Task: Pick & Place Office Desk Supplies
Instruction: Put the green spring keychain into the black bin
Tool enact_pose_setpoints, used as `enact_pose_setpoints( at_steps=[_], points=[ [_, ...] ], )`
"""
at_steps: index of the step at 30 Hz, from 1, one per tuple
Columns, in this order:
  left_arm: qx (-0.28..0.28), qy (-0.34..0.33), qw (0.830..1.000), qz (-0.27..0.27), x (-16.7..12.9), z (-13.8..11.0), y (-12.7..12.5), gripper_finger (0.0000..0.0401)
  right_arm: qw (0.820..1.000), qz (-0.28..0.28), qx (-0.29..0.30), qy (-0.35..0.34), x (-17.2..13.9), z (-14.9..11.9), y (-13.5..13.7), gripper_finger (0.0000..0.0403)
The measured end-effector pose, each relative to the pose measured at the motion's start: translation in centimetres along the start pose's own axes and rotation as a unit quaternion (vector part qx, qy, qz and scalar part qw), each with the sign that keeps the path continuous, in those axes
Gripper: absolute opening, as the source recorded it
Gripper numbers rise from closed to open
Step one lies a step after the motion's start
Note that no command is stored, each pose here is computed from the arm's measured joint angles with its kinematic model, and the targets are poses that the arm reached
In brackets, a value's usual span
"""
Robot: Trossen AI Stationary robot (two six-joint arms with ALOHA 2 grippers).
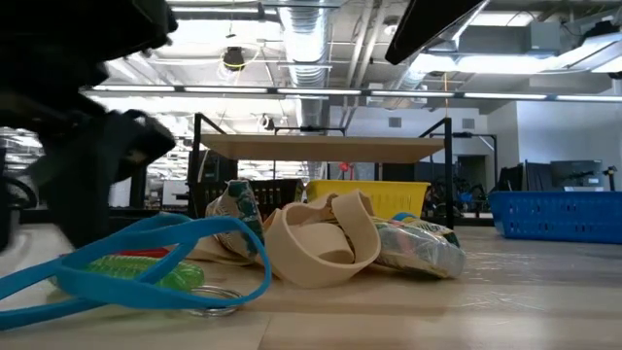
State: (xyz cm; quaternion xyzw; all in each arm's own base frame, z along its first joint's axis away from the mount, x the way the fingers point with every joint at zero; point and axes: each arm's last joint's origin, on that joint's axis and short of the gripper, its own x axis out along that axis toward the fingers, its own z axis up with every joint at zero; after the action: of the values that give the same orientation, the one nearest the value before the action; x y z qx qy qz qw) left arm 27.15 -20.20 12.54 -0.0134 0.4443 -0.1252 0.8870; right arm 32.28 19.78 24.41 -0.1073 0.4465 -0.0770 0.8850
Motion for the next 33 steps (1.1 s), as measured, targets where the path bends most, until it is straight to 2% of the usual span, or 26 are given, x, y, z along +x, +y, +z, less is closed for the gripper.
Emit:
enact_pose_setpoints(
  at_steps=[7,16,22,29,33],
  points=[
    [0.036,-0.004,0.999,0.019,-0.1,0.5,0.3,0.0163,1.000,-0.001,-0.002,0.001,0.0,0.0,-0.1,0.0170],
    [0.047,-0.005,0.999,0.025,0.5,0.7,1.3,0.0163,1.000,-0.001,-0.005,0.001,0.0,0.0,0.0,0.0170],
    [0.049,0.004,0.999,0.007,1.6,0.5,1.6,0.0163,1.000,-0.002,-0.008,0.004,0.0,-0.1,-0.1,0.0170],
    [0.055,0.002,0.998,-0.004,1.5,0.7,1.7,0.0163,1.000,-0.003,-0.009,0.006,0.0,-0.1,-0.1,0.0170],
    [0.056,-0.001,0.998,-0.016,1.6,0.8,1.6,0.0141,1.000,-0.004,-0.010,0.008,0.0,-0.1,-0.1,0.0170]
  ],
)
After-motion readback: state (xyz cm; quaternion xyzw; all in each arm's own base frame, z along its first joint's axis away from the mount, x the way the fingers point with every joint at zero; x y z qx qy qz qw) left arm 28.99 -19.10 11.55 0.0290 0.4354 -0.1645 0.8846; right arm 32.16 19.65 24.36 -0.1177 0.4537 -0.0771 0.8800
